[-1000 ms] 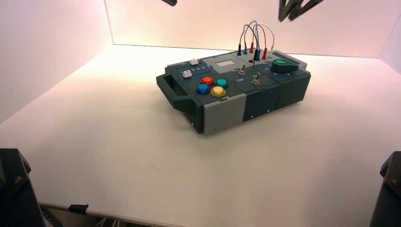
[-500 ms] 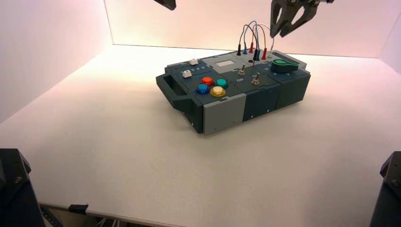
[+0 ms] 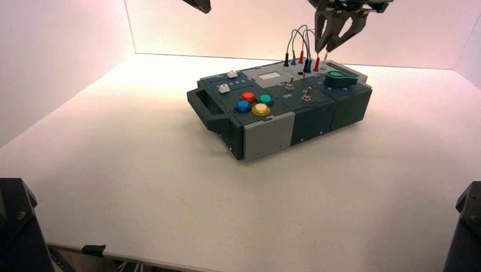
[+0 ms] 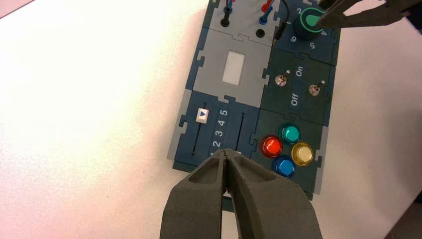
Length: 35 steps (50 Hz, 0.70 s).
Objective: Insert the black wire.
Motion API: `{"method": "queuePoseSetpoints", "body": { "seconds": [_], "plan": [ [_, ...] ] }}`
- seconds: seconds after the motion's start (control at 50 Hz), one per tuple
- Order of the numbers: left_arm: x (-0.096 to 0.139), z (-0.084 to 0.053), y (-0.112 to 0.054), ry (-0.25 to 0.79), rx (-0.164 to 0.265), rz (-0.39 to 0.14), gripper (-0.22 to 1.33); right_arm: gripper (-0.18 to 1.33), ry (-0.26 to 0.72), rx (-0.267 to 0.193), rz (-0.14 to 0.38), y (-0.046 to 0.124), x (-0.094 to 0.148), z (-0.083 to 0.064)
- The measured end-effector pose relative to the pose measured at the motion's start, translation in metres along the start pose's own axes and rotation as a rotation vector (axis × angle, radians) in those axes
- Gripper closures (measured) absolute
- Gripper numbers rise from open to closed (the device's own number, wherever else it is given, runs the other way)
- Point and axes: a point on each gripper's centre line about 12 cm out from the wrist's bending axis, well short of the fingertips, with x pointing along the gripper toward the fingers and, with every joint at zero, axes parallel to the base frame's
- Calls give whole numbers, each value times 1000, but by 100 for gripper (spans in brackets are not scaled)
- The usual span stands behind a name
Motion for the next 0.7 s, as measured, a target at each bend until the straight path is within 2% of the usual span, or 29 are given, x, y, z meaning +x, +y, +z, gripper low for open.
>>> {"method": "queuePoseSetpoints", "body": {
  "seconds": [0.7],
  "plan": [
    [-3, 0, -1, -7, 10, 2, 128, 33, 37, -2, 4, -4, 30, 19]
  ]
}}
